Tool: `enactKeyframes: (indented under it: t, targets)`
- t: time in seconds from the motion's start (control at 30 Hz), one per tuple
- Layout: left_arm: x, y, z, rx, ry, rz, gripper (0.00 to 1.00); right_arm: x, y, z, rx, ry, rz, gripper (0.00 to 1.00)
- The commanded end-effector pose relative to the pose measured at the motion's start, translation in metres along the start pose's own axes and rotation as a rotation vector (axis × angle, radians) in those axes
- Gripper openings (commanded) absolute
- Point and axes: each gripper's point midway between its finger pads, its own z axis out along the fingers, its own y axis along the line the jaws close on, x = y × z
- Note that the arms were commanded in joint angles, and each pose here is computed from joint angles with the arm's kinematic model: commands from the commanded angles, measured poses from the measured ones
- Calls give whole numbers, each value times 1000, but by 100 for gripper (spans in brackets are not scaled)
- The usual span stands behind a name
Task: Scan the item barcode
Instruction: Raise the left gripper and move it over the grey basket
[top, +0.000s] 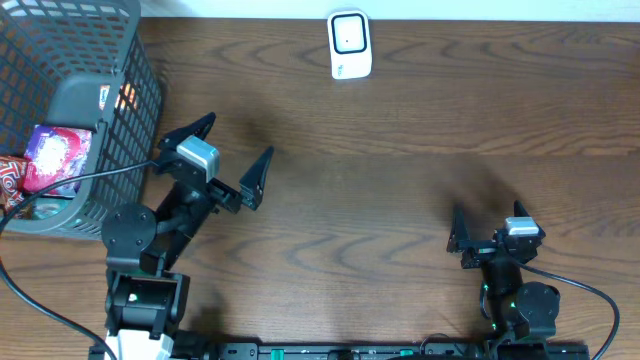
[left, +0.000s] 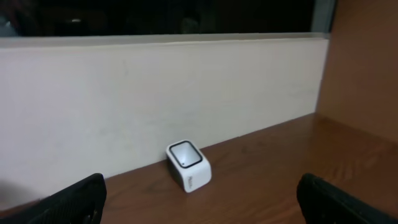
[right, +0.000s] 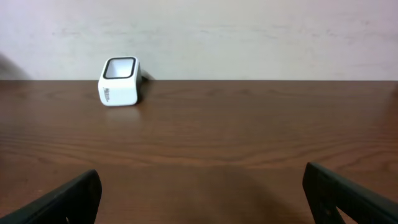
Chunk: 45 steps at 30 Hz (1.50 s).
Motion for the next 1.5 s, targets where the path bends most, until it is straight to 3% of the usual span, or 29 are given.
enactKeyframes:
  t: [0.0,0.1,0.23,0.37,0.43,0.57,0.8,0.97,1.2,1.33,1.47]
  targets:
    - [-27,17,1,-94,-51,-8,98,1,-2,0,9,-1,15,99]
    - [-42,30,3,-168,-41,-10,98,1,-1,0,8,-1,15,99]
    - [-40,49,11,-255,113,-20,98,1,-2,0,9,-1,15,99]
    - [-25,29,22,-107,273,-13,98,1,-1,0,8,-1,15,99]
    - [-21,18,26,-37,282,-29,98,1,-1,0,8,-1,15,99]
    - [-25,21,30,-41,263,18,98,1,-1,0,8,-1,15,99]
    - [-41,69,23,-338,279,-66,98,1,-2,0,9,-1,15,99]
    - [-49,100,17,-457,413,-138,98,1,-2,0,9,-1,15,99]
    - [-30,102,26,-401,520,-200,98,1,-1,0,8,-1,15,99]
    - [-38,110,30,-416,482,-177,98,1,-2,0,9,-1,15,99]
    - [-56,131,24,-504,415,-244,97,1,-2,0,9,-1,15,99]
